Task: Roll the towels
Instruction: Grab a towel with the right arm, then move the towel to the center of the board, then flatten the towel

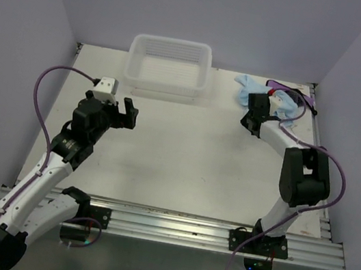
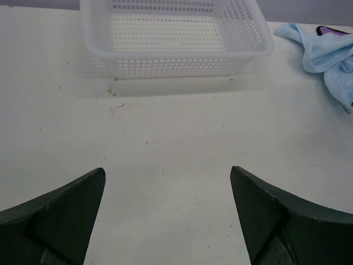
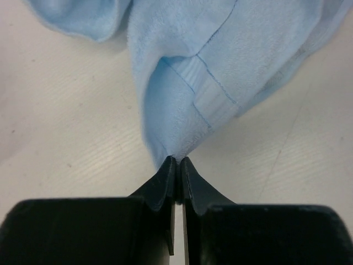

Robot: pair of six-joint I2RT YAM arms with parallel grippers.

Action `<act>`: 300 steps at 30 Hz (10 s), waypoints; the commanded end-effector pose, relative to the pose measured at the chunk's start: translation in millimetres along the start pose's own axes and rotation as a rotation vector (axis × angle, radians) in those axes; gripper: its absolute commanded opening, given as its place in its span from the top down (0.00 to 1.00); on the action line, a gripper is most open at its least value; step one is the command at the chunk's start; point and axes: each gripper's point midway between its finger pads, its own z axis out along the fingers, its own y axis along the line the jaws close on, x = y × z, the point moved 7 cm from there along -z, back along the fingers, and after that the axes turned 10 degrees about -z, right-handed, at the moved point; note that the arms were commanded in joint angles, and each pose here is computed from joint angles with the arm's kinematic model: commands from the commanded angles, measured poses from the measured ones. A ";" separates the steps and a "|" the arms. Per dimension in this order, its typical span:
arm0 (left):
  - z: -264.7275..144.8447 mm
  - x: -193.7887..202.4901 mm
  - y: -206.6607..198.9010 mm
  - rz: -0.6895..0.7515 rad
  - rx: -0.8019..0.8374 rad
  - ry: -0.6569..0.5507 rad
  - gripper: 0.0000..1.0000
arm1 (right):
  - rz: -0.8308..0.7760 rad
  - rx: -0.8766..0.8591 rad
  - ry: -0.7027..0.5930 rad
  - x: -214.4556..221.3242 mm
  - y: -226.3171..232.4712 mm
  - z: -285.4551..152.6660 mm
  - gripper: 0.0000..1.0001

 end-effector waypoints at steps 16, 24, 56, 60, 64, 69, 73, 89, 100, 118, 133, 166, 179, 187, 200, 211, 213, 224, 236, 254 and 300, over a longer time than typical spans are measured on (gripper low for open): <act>-13.3 -18.5 -6.9 -0.019 0.037 -0.083 0.00 | -0.081 -0.425 -0.282 -59.5 10.9 -204.1 0.97; -12.8 -18.6 -6.9 -0.021 0.035 -0.082 0.00 | -0.102 -0.614 -0.369 -102.4 30.5 -272.4 1.00; -11.5 -18.1 -5.7 -0.009 0.033 -0.097 0.00 | -0.333 -0.727 -0.267 71.2 47.5 -307.3 0.35; -5.5 -2.3 -31.4 0.010 0.262 0.013 0.02 | -0.259 -0.539 -0.289 76.5 -3.8 -288.9 0.40; 0.3 23.3 -61.4 0.064 0.445 0.160 0.08 | -0.139 -0.376 -0.301 84.4 -42.4 -266.6 0.44; -6.5 61.0 -103.5 0.241 0.503 0.308 0.09 | -0.054 -0.287 -0.268 102.5 -67.3 -239.2 0.44; -10.0 105.5 -117.2 0.401 0.466 0.423 0.09 | -0.037 -0.275 -0.212 107.5 -70.2 -225.2 0.45; -8.2 191.0 -119.1 0.695 0.321 0.701 0.25 | -0.020 -0.257 -0.174 112.9 -74.2 -202.6 0.44; -21.8 198.9 -139.1 0.679 0.362 0.702 0.30 | -0.018 -0.251 -0.136 118.4 -76.2 -186.4 0.43; -16.9 240.4 -118.7 0.635 0.239 0.742 0.61 | -0.016 -0.238 -0.104 120.7 -84.6 -170.9 0.42; -13.0 225.1 -120.9 0.569 0.160 0.642 1.00 | -0.005 -0.249 -0.096 117.9 -85.1 -171.1 0.41; -117.3 -33.0 -13.6 -0.180 -0.439 -0.384 1.00 | 0.015 -0.193 -0.035 115.0 -69.6 -153.2 0.54; -109.8 -25.9 -14.3 -0.085 -0.463 -0.408 1.00 | -0.146 -0.433 0.105 134.5 -23.9 -128.2 0.59; -112.2 -29.4 -11.2 -0.055 -0.475 -0.423 1.00 | -0.139 -0.440 0.151 143.0 -9.2 -110.0 0.59; -112.7 -30.0 -10.4 -0.051 -0.478 -0.428 1.00 | -0.145 -0.291 0.155 142.2 -7.9 -86.0 0.59; -114.6 -33.3 -9.1 -0.048 -0.482 -0.440 1.00 | -0.219 -0.209 0.157 142.2 -10.1 -73.1 0.91; -113.9 -35.0 -11.8 -0.050 -0.480 -0.441 1.00 | -0.237 -0.214 0.143 133.6 -6.8 -75.8 1.00; -117.9 -59.0 -24.0 -0.061 -0.494 -0.480 1.00 | -0.547 -0.212 -0.170 20.7 4.6 -138.4 1.00; -122.0 -50.0 -13.4 -0.108 -0.452 -0.447 1.00 | -1.025 -0.516 -0.208 110.2 21.2 -194.2 0.62; -119.0 -36.2 -7.6 -0.085 -0.449 -0.417 1.00 | -0.847 -0.453 -0.177 132.3 16.1 -170.6 0.60; -97.3 -26.6 -39.9 0.096 -0.393 -0.318 1.00 | -0.709 -0.314 -0.177 113.8 18.9 -165.2 1.00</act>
